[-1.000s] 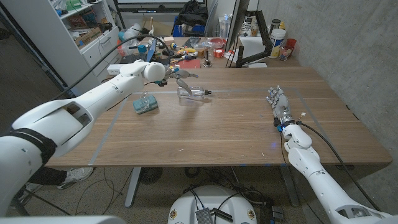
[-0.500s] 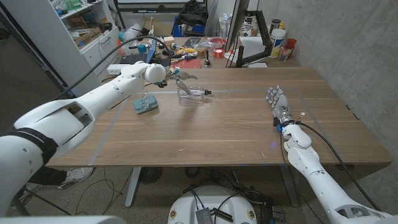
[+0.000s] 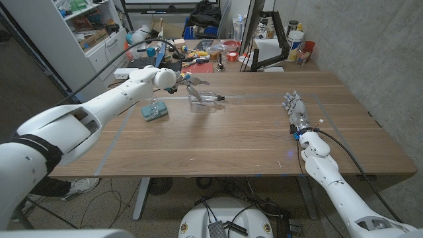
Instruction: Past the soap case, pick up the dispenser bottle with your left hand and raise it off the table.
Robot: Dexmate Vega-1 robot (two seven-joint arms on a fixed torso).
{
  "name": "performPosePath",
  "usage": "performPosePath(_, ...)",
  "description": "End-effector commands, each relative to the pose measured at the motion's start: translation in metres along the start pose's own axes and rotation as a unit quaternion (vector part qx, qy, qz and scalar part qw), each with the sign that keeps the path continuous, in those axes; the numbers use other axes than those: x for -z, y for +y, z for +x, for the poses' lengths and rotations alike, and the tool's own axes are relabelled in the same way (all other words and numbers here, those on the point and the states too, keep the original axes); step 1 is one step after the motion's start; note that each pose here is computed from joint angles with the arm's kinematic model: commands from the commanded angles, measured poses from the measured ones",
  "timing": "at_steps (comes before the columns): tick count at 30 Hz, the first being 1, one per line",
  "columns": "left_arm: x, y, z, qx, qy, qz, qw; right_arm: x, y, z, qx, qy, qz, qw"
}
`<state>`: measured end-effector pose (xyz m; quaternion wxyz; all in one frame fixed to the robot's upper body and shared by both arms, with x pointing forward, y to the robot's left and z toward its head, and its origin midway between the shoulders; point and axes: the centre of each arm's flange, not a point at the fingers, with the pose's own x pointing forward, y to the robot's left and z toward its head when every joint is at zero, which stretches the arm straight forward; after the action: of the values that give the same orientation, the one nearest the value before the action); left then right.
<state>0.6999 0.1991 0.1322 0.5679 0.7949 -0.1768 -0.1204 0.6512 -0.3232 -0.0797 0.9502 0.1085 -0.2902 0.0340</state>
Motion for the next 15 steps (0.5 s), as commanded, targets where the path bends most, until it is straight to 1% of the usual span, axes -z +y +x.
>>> performPosePath(1, -0.0013, -0.0011, 0.0056, 0.003, 0.001, 0.01, 1.0, 0.0006, -0.0021, -0.0004, 0.004, -0.001, 0.001, 1.0)
performPosePath(8, -0.0042, -0.0022, 0.0103, 0.007, 0.0, 0.017, 1.0, 0.0013, -0.004, -0.001, 0.008, -0.001, 0.002, 1.0)
performPosePath(15, -0.006, -0.0024, 0.012, 0.008, 0.002, 0.023, 1.0, 0.0012, -0.0052, -0.0007, 0.009, -0.002, 0.003, 1.0)
